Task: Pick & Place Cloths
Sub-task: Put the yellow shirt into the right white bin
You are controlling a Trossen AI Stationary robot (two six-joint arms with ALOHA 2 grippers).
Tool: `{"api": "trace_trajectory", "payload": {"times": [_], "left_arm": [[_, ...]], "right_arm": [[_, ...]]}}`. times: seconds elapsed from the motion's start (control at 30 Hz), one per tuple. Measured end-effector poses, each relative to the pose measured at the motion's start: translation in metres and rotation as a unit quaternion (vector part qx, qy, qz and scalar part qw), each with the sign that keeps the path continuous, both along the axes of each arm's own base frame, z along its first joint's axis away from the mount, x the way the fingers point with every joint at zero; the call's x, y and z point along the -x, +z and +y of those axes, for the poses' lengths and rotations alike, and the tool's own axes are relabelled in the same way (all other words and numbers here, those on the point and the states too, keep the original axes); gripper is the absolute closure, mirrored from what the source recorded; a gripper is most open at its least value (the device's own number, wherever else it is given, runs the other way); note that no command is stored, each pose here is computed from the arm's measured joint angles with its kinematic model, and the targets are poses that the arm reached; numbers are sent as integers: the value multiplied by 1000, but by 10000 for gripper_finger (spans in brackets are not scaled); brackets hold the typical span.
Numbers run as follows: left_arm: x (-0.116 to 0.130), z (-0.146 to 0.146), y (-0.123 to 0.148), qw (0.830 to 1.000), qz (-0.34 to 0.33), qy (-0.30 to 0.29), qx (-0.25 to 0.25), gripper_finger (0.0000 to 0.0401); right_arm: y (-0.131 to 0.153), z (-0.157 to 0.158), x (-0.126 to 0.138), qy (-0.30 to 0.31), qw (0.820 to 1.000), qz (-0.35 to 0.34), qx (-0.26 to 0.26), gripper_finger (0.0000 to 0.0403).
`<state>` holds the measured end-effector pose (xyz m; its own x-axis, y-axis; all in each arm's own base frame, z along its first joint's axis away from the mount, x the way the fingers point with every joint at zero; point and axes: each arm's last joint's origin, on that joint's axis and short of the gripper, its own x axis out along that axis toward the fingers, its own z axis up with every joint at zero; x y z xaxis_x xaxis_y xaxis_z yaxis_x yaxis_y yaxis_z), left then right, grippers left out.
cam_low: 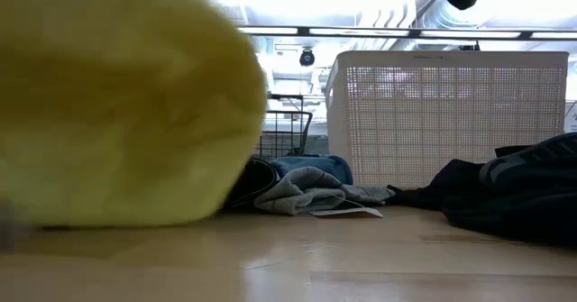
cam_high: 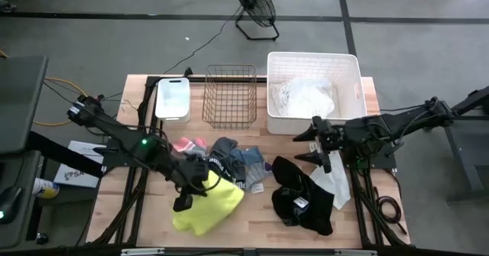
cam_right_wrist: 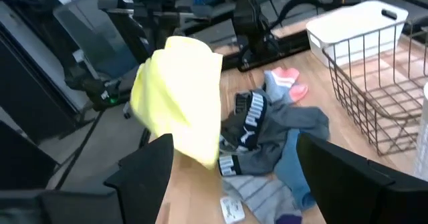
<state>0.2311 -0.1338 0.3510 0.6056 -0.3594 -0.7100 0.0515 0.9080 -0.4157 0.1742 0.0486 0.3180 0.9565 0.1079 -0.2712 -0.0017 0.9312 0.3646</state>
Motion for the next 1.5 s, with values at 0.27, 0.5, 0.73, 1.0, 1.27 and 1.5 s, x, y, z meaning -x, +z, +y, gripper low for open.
{"api": "trace_trajectory", "payload": {"times": [0.27,0.5,0.73,1.0,1.27,1.5], "left_arm": [[1,12,40,981,-112,74,-143,398],[-5,26,60,946,-181,138,-233,398],[-19,42,72,926,-233,139,-263,398],[-28,56,73,922,-236,139,-274,398],[-28,56,73,918,-240,126,-290,398],[-28,55,73,915,-240,116,-301,398]], "right_arm": [[6,1,-4,-5,999,-39,11,94],[9,5,-21,0,995,-81,49,94],[5,9,-44,-23,988,-115,102,94],[21,2,-64,-45,981,-114,150,94],[42,-11,-91,-17,988,-42,149,94],[48,-23,-120,26,995,10,95,94]]}}
